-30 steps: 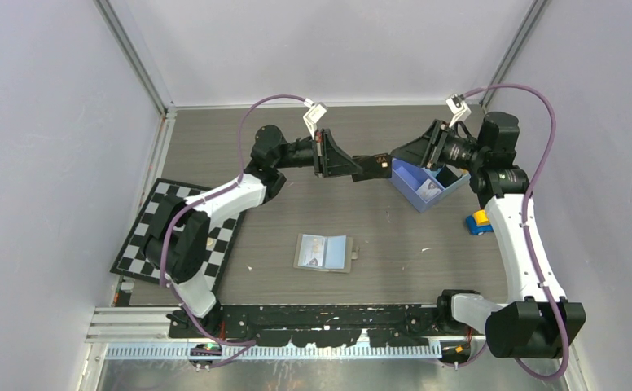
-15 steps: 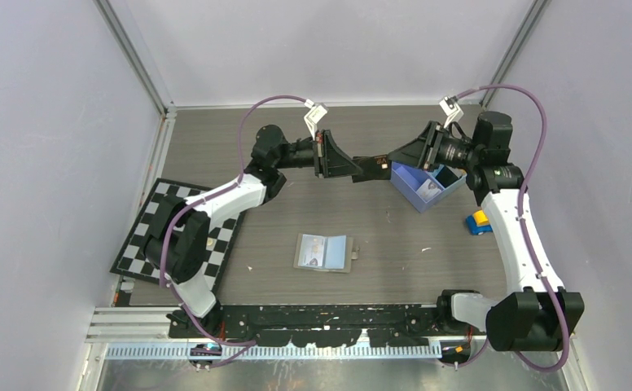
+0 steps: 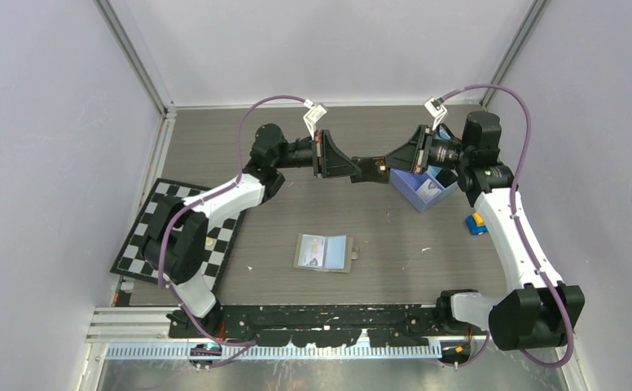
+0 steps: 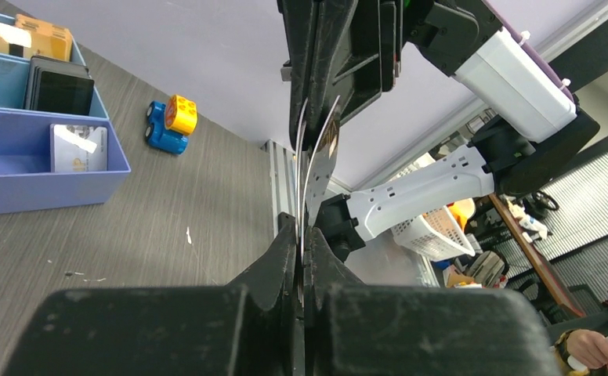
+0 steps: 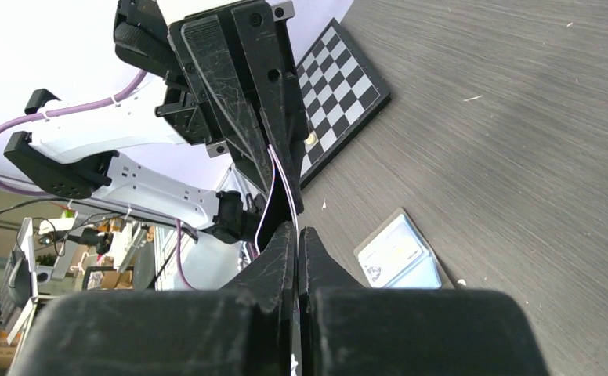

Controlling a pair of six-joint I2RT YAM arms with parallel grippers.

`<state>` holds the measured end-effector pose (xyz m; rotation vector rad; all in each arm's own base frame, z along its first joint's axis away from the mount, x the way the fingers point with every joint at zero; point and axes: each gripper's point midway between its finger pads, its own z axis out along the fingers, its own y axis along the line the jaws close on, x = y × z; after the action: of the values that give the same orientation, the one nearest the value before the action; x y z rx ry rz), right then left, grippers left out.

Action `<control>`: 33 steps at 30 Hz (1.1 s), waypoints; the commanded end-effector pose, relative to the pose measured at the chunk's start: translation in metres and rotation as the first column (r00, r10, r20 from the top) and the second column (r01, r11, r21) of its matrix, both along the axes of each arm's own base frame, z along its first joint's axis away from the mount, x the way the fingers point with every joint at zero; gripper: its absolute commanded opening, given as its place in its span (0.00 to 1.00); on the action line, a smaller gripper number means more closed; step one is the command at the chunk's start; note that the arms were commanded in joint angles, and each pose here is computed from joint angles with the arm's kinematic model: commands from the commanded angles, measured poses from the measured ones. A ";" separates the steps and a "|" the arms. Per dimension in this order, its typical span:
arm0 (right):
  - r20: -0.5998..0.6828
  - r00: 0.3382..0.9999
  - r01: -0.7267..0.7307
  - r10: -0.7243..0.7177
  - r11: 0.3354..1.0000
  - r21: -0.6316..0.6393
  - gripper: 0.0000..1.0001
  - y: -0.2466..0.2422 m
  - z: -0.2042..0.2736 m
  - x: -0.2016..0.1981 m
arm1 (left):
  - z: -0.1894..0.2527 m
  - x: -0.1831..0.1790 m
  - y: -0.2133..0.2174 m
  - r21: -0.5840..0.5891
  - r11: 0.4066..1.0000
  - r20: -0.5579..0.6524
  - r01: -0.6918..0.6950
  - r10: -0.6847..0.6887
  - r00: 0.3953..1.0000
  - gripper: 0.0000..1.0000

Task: Put the credit cards into the card holder
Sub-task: Place the credit card in the storage box.

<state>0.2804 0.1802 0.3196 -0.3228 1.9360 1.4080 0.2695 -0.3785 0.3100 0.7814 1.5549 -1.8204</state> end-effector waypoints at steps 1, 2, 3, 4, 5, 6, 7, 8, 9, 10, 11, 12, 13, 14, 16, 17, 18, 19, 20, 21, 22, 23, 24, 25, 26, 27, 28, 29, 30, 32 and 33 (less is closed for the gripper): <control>0.055 0.998 -0.019 0.017 0.999 0.027 0.01 0.003 0.015 -0.005 | 0.032 -0.011 0.005 -0.050 0.999 0.118 -0.006 0.012 0.993 0.00; 0.058 0.998 -0.003 0.002 1.000 0.027 0.01 0.001 0.016 -0.003 | 0.031 -0.012 0.006 -0.045 0.999 0.121 -0.008 0.014 0.993 0.00; 0.063 0.998 0.015 -0.017 1.000 0.027 0.01 -0.003 0.017 0.000 | 0.030 -0.013 0.007 -0.037 0.999 0.121 -0.008 0.012 0.993 0.00; 0.066 0.997 0.036 -0.038 0.999 0.028 0.01 -0.007 0.019 0.003 | 0.029 -0.014 0.008 -0.031 0.999 0.125 -0.011 0.015 0.992 0.00; 0.073 0.996 0.050 -0.053 0.998 0.034 0.00 -0.010 0.022 0.004 | 0.028 -0.015 0.009 -0.025 1.000 0.126 -0.012 0.015 0.992 0.00; 0.078 0.995 0.066 -0.069 0.997 0.044 0.00 -0.014 0.025 0.006 | 0.026 -0.015 0.011 -0.021 1.000 0.128 -0.018 0.020 0.992 0.00; 0.084 0.993 0.084 -0.089 0.995 0.056 0.01 -0.019 0.028 0.009 | 0.026 -0.016 0.012 -0.018 1.000 0.130 -0.021 0.023 0.991 0.00; 0.088 0.992 0.089 -0.095 0.994 0.069 0.00 -0.020 0.032 0.010 | 0.026 -0.016 0.014 -0.017 1.000 0.130 -0.024 0.026 0.991 0.00; 0.095 0.991 0.092 -0.099 0.993 0.080 0.00 -0.022 0.035 0.010 | 0.026 -0.016 0.015 -0.015 1.000 0.130 -0.026 0.028 0.991 0.01; 0.099 0.989 0.099 -0.107 0.991 0.088 0.01 -0.024 0.037 0.011 | 0.026 -0.016 0.017 -0.014 0.999 0.129 -0.031 0.032 0.991 0.02; 0.096 0.989 0.104 -0.113 0.990 0.093 0.01 -0.025 0.038 0.011 | 0.026 -0.016 0.019 -0.014 0.999 0.130 -0.035 0.036 0.991 0.02; 0.094 0.989 0.110 -0.119 0.989 0.096 0.01 -0.027 0.039 0.011 | 0.025 -0.015 0.020 -0.013 0.999 0.129 -0.037 0.039 0.991 0.03; 0.115 0.986 0.112 -0.123 0.989 0.101 0.01 -0.028 0.044 0.011 | 0.026 -0.015 0.021 -0.013 0.999 0.129 -0.041 0.042 0.991 0.03; 0.126 0.984 0.113 -0.126 0.988 0.104 0.01 -0.029 0.047 0.010 | 0.023 -0.015 0.021 -0.009 0.999 0.125 -0.039 0.040 0.991 0.03; 0.133 0.983 0.111 -0.125 0.988 0.110 0.01 -0.029 0.050 0.009 | 0.023 -0.015 0.022 -0.008 0.999 0.123 -0.038 0.039 0.992 0.03; 0.136 0.983 0.112 -0.126 0.988 0.111 0.00 -0.030 0.051 0.009 | 0.022 -0.015 0.022 -0.005 0.999 0.120 -0.040 0.040 0.992 0.02; 0.139 0.982 0.111 -0.127 0.987 0.112 0.00 -0.030 0.052 0.008 | 0.022 -0.014 0.023 -0.006 0.999 0.120 -0.041 0.042 0.992 0.02; 0.143 0.981 0.113 -0.128 0.987 0.112 0.01 -0.031 0.054 0.007 | 0.022 -0.014 0.023 -0.006 0.999 0.121 -0.041 0.041 0.992 0.02; 0.144 0.980 0.119 -0.134 0.987 0.112 0.01 -0.033 0.054 0.008 | 0.022 -0.014 0.024 -0.005 0.999 0.121 -0.042 0.042 0.992 0.03; 0.146 0.980 0.120 -0.136 0.986 0.113 0.01 -0.034 0.055 0.007 | 0.021 -0.013 0.025 -0.004 0.999 0.120 -0.044 0.044 0.992 0.03; 0.148 0.979 0.125 -0.141 0.986 0.114 0.01 -0.035 0.056 0.007 | 0.020 -0.013 0.026 -0.003 0.999 0.118 -0.047 0.047 0.992 0.03; 0.150 0.978 0.130 -0.147 0.985 0.115 0.01 -0.036 0.057 0.007 | 0.020 -0.012 0.027 -0.003 0.999 0.118 -0.048 0.048 0.992 0.03; 0.155 0.976 0.133 -0.151 0.984 0.116 0.01 -0.038 0.059 0.007 | 0.019 -0.012 0.028 -0.001 0.999 0.116 -0.050 0.050 0.992 0.03; 0.157 0.976 0.135 -0.153 0.984 0.119 0.01 -0.038 0.060 0.006 | 0.019 -0.011 0.028 0.000 0.999 0.114 -0.052 0.052 0.992 0.03; 0.161 0.975 0.137 -0.156 0.983 0.121 0.01 -0.039 0.062 0.006 | 0.018 -0.011 0.029 0.000 0.998 0.112 -0.055 0.055 0.992 0.03; 0.162 0.974 0.138 -0.157 0.983 0.123 0.01 -0.039 0.062 0.006 | 0.017 -0.010 0.029 0.002 0.998 0.109 -0.056 0.055 0.993 0.03; 0.164 0.974 0.137 -0.157 0.983 0.124 0.01 -0.039 0.063 0.005 | 0.017 -0.010 0.030 0.003 0.998 0.110 -0.056 0.055 0.992 0.03; 0.166 0.973 0.139 -0.158 0.982 0.125 0.00 -0.040 0.064 0.005 | 0.017 -0.010 0.031 0.003 0.998 0.109 -0.058 0.057 0.992 0.03; 0.167 0.973 0.139 -0.159 0.982 0.125 0.01 -0.040 0.064 0.004 | 0.017 -0.009 0.032 0.002 0.998 0.109 -0.060 0.060 0.992 0.03; 0.169 0.972 0.141 -0.162 0.982 0.125 0.00 -0.041 0.064 0.004 | 0.018 -0.009 0.033 0.002 0.998 0.110 -0.063 0.062 0.992 0.03; 0.171 0.971 0.145 -0.165 0.982 0.124 0.01 -0.042 0.065 0.004 | 0.018 -0.008 0.034 0.002 0.998 0.110 -0.067 0.066 0.992 0.03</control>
<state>0.2703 0.1633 0.3494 -0.2750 1.8301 1.4900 0.2604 -0.3685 0.3293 0.7647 1.5102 -1.7368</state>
